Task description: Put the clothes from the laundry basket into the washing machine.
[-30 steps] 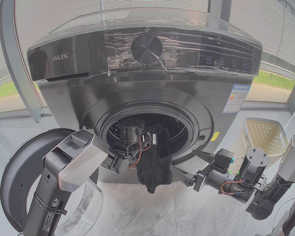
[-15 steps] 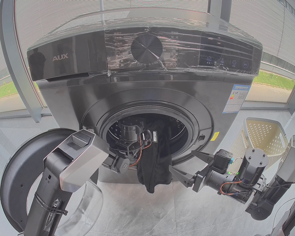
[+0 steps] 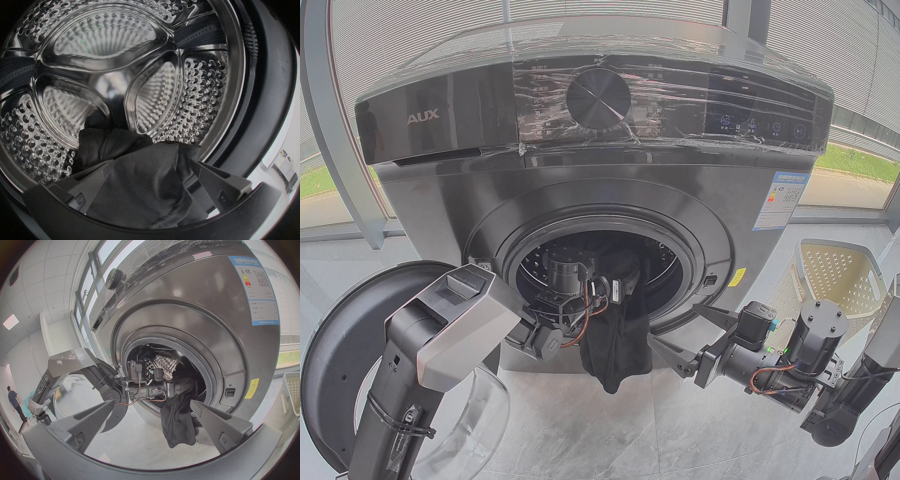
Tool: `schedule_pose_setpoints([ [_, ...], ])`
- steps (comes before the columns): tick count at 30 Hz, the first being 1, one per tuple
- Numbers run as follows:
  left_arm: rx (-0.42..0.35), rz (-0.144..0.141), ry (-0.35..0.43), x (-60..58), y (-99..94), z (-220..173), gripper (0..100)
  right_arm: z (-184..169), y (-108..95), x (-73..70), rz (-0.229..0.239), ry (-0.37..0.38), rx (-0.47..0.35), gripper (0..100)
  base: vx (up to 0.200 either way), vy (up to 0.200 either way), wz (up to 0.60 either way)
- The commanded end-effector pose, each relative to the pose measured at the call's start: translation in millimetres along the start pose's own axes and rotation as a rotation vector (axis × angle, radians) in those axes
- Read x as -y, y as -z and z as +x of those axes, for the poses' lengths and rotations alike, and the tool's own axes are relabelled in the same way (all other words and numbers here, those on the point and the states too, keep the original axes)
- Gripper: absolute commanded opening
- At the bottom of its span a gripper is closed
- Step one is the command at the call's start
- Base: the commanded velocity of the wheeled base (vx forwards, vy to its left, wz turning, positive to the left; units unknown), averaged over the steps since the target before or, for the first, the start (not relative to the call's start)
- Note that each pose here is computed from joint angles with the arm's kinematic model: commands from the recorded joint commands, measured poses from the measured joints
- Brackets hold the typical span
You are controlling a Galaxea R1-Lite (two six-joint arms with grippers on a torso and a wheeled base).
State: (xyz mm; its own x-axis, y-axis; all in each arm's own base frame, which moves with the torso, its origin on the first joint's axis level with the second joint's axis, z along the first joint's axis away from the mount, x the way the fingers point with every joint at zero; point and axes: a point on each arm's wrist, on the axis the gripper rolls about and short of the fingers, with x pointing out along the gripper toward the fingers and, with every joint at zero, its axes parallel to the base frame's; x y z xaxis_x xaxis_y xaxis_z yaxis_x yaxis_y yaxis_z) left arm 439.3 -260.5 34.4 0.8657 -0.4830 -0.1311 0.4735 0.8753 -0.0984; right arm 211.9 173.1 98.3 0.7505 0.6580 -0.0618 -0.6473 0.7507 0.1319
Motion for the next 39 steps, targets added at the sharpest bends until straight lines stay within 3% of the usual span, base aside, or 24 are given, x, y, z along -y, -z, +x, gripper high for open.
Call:
schedule_pose_setpoints([
  [1, -0.065, 0.006, 0.027, 4.9, 9.8, -10, 100, -1, -2, -0.1, 0.0, -0.001, 0.007, 100, 0.0, 0.0, 0.0],
  [11, -0.136, 0.02, 0.035, 1.7, 45.0, -5, 100, -1, -1, -0.4, 0.0, -0.002, 0.003, 100, 0.0, 0.0, 0.0],
  [15, -0.163, 0.053, 0.036, 0.9, 61.1, -2, 100, -1, -1, -0.4, 0.0, -0.001, 0.002, 100, 0.0, 0.0, 0.0],
  [16, -0.166, 0.056, 0.035, -0.1, 63.5, -2, 0, -1, -1, -0.4, 0.0, -0.001, 0.002, 100, 0.0, 0.0, 0.0],
  [23, -0.119, 0.055, 0.028, -1.5, 56.3, 7, 0, -1, -2, -0.5, 0.0, -0.002, 0.006, 100, 0.0, 0.0, 0.0],
  [28, -0.038, 0.045, 0.002, -4.9, 32.2, 14, 0, -1, -2, -0.5, 0.0, -0.002, 0.006, 100, 0.0, 0.0, 0.0],
  [34, 0.127, 0.03, -0.075, -20.4, -12.2, 25, 0, -1, -2, -3.0, -0.001, -0.011, 0.007, 100, 0.0, 0.0, 0.0],
  [39, 0.176, 0.027, -0.105, -26.4, -23.8, 30, 0, -1, -1, -2.2, 0.0, -0.008, 0.006, 100, 0.0, 0.0, 0.0],
])
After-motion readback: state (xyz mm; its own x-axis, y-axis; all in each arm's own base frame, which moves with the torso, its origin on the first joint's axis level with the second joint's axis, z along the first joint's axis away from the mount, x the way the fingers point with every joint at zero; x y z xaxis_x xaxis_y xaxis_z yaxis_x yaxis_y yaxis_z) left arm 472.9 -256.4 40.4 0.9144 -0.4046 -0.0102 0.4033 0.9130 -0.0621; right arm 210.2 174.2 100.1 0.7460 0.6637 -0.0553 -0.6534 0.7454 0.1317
